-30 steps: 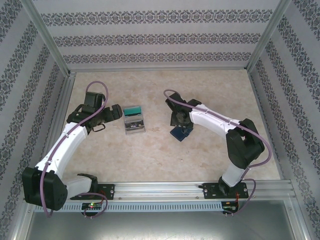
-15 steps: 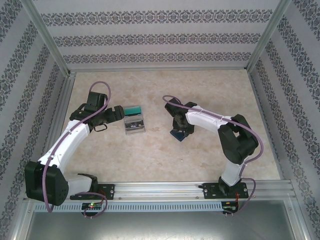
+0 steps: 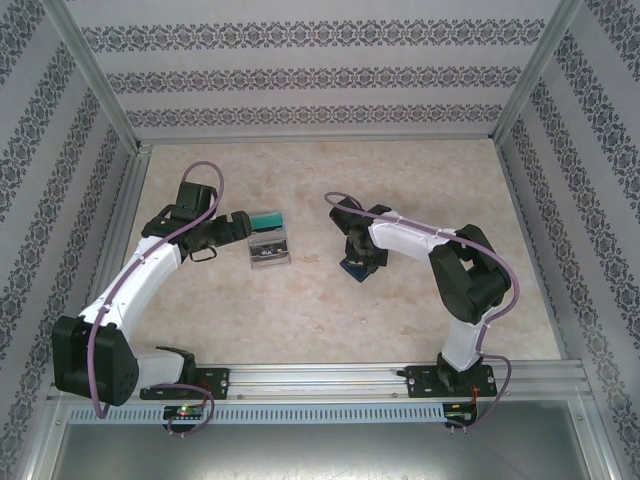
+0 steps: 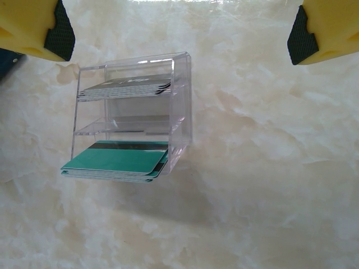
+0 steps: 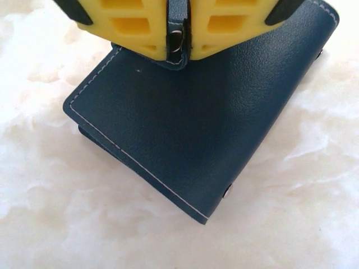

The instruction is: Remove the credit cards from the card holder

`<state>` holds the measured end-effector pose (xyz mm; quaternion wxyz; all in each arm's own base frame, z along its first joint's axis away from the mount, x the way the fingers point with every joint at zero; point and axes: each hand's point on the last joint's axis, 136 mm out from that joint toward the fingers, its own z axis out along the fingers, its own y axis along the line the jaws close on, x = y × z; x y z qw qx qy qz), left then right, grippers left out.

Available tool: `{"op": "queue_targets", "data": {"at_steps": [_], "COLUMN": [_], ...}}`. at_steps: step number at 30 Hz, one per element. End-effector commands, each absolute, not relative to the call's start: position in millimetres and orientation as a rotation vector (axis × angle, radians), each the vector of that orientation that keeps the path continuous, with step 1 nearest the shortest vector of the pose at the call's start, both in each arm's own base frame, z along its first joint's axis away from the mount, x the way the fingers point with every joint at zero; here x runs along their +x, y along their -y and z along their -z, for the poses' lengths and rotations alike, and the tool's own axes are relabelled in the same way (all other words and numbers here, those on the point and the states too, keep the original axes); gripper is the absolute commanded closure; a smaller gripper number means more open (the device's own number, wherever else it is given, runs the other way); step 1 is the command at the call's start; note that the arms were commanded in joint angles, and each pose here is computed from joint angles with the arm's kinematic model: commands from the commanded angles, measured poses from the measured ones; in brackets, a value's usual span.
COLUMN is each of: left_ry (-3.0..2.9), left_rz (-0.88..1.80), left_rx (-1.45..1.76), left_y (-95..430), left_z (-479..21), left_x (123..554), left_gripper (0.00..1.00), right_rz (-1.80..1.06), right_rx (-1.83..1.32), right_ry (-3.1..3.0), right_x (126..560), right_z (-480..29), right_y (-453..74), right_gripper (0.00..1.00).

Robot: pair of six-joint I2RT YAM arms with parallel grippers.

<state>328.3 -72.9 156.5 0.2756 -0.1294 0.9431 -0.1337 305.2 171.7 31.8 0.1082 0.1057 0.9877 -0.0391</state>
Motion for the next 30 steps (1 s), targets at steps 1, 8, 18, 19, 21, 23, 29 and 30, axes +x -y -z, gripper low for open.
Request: {"op": "queue_targets", "data": {"at_steps": [1,8,18,19,21,23,29,30], "left_ry": [-2.519,-2.505,-2.578,-2.587,-2.614,-2.637,-2.697,-2.705], "left_rz": [0.412,0.732,1.032,1.072,1.127,1.150,1.156,1.165], "left_rx": [-0.313,-0.316,-0.353,-0.359,-0.377,-0.381,-0.423,-0.421], "left_y": [85.0,136.7,216.4,225.3,239.1,251.2,269.3,273.2], "left_z": [-166.4,-170.4,-149.4,-144.9,-133.1,-123.1,-94.2,-90.8], "left_x": [335.0,340.1,330.0,328.5,324.5,321.2,313.7,311.7], "left_gripper": [0.01,0.15,0.88,0.93,1.00,1.00,1.00,1.00], "right_rz": [0.116,-0.005,-0.193,-0.217,-0.246,-0.291,-0.483,-0.497], "right_rx": [0.304,0.080,-0.333,-0.353,-0.367,-0.355,-0.291,-0.287], "right_ry": [-2.925,-2.837,-2.693,-2.693,-2.694,-2.696,-2.687,-2.688], "right_x": [297.7,309.5,301.2,298.0,293.8,290.1,278.8,277.1], "right_z": [-27.7,-62.1,-94.2,-92.5,-87.6,-81.2,-66.4,-64.5], "right_y": [-166.5,-195.4,-269.8,-274.6,-280.3,-283.8,-293.5,-293.9], "right_gripper": [0.98,1.00,1.00,1.00,1.00,1.00,1.00,1.00]}}
